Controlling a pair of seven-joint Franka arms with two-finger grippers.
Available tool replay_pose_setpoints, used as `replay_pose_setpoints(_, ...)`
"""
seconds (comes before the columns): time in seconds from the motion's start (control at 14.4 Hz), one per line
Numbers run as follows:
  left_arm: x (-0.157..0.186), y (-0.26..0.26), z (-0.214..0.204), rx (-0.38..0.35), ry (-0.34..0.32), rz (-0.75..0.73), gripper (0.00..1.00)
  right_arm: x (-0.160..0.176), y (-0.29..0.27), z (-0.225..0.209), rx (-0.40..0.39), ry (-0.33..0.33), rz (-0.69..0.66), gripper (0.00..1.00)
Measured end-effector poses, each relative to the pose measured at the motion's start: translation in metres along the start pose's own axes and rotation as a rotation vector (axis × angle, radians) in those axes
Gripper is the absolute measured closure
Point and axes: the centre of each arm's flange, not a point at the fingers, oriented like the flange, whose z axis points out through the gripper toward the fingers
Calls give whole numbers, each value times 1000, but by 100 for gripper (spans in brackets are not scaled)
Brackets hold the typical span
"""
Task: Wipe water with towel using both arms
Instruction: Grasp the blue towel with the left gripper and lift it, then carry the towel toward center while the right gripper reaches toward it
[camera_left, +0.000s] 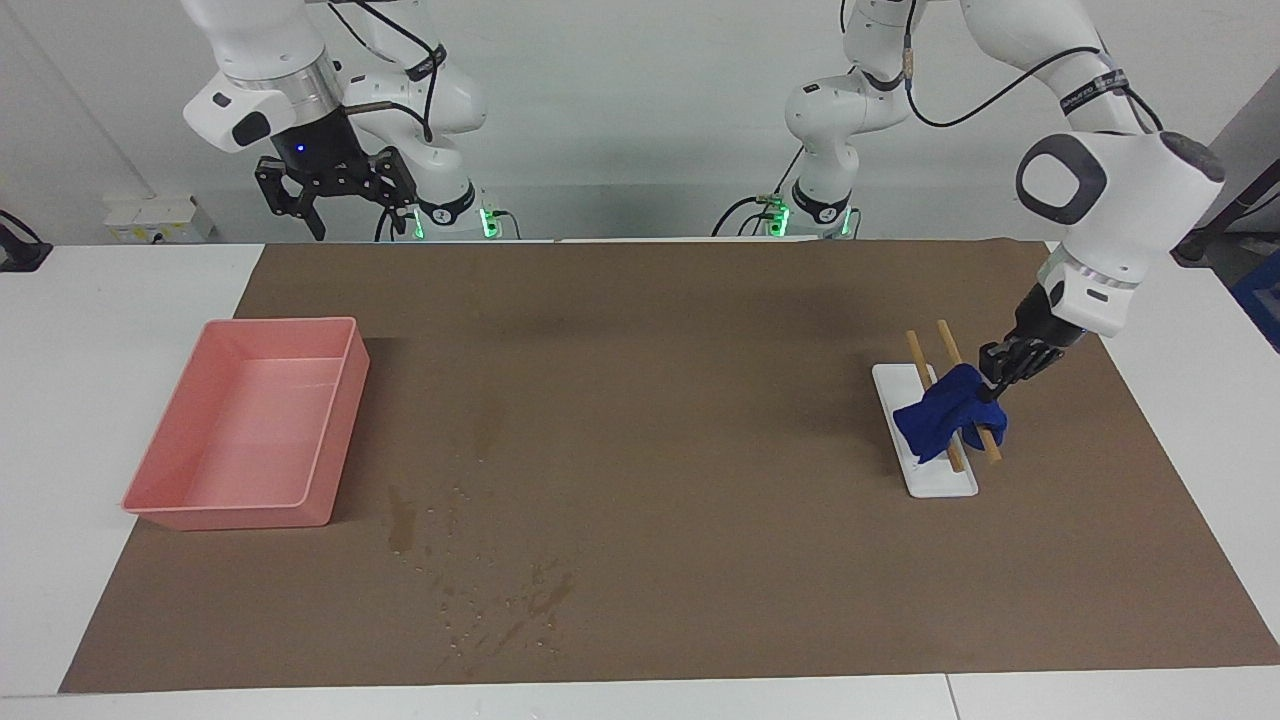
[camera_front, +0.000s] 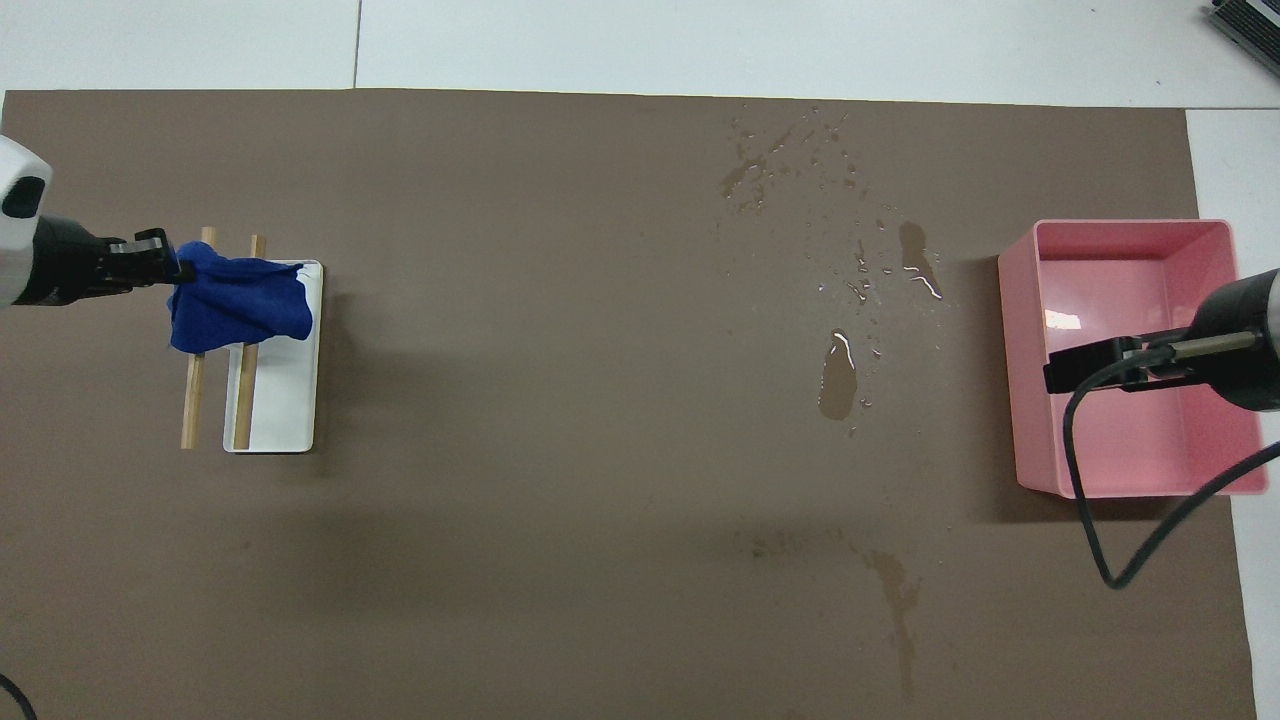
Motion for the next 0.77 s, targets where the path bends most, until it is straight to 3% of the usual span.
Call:
replay_pose_setpoints(0.35,-38,82,-81,-150,-54,-403,96,0,0,0,0,0,0,0)
replay_pose_setpoints(0.49,-61,129,-86,-197,-110,-606,96,0,-4,0,30,-3,26,0)
replay_pose_setpoints(0.77,-95,204,-73,-248,-251,-1058,96,-1,-20,0,158,-31,255,0)
